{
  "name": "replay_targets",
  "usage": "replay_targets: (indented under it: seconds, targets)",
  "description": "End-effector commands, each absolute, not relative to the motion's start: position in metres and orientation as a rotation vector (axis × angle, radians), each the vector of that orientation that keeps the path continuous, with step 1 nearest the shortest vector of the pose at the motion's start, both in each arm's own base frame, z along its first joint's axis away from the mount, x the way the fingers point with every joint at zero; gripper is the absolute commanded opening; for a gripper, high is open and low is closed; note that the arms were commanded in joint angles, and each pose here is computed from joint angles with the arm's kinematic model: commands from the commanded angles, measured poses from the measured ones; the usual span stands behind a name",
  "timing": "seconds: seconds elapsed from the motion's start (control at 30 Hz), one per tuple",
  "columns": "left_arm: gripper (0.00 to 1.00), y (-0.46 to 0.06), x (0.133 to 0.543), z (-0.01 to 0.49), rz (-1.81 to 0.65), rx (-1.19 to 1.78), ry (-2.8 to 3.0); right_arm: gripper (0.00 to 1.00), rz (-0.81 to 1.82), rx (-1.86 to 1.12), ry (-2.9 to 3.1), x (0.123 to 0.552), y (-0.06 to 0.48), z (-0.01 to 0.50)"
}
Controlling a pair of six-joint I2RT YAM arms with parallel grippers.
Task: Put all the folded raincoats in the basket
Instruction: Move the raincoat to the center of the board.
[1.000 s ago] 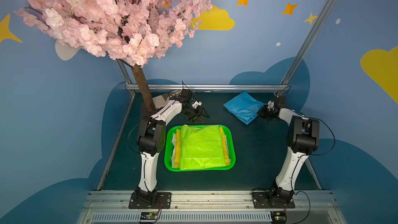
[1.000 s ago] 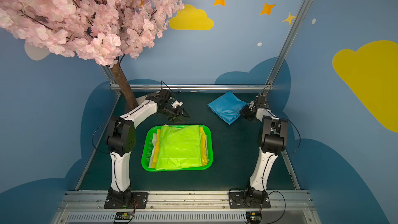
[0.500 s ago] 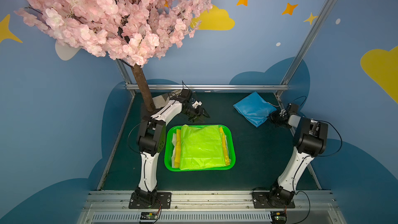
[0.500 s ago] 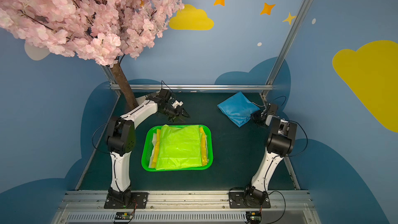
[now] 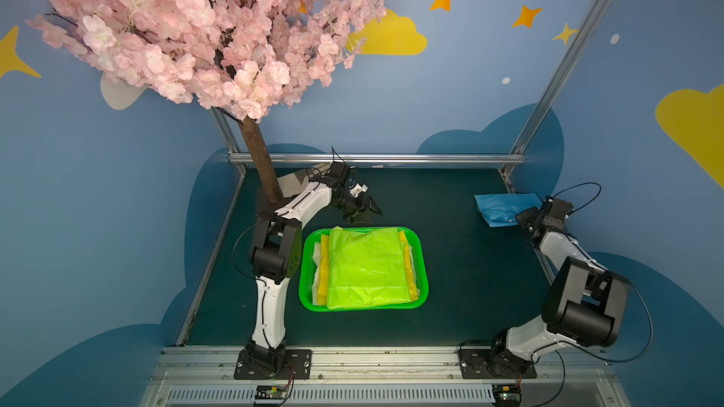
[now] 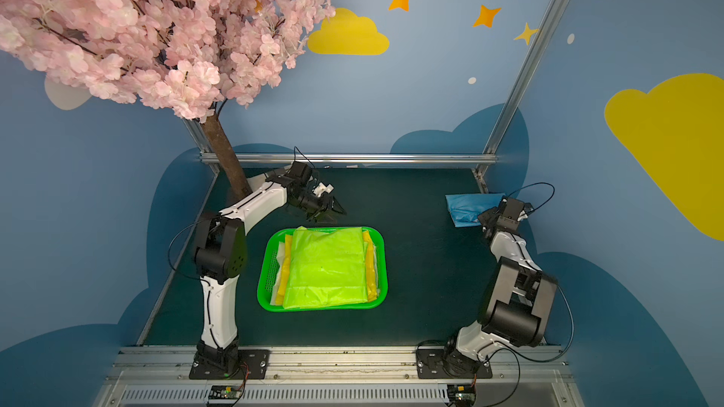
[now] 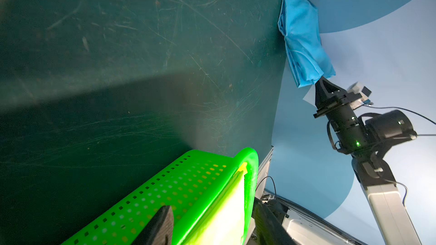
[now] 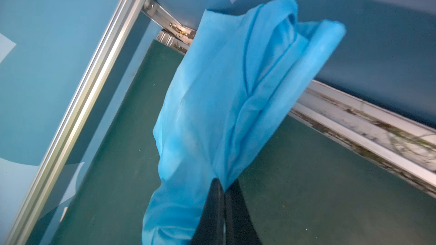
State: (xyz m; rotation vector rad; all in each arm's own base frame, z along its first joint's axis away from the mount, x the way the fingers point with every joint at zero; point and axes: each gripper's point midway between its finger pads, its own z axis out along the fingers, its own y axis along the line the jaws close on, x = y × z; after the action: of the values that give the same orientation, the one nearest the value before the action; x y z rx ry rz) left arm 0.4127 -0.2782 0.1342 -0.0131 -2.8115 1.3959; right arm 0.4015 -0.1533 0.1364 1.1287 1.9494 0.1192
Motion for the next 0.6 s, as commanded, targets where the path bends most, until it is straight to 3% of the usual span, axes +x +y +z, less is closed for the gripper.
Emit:
replay_targets:
  seconds: [0.0,0.2,0.57]
  targets:
    - [0.59,-0.281,0.405,0.146,1.402,-0.033,-2.814,0.0,-0.122,1.095,1.973,0.364,-0.16,0.141]
    - [0.59,-0.281,0.402,0.146,1.393,-0.041,-2.822,0.0,-0.095,0.831,2.016,0.358,-0.099,0.166]
    - [0.59,-0.283,0.395,0.155,1.438,-0.044,-2.829,0.0,0.425,0.449,2.235,0.387,0.083,0.167]
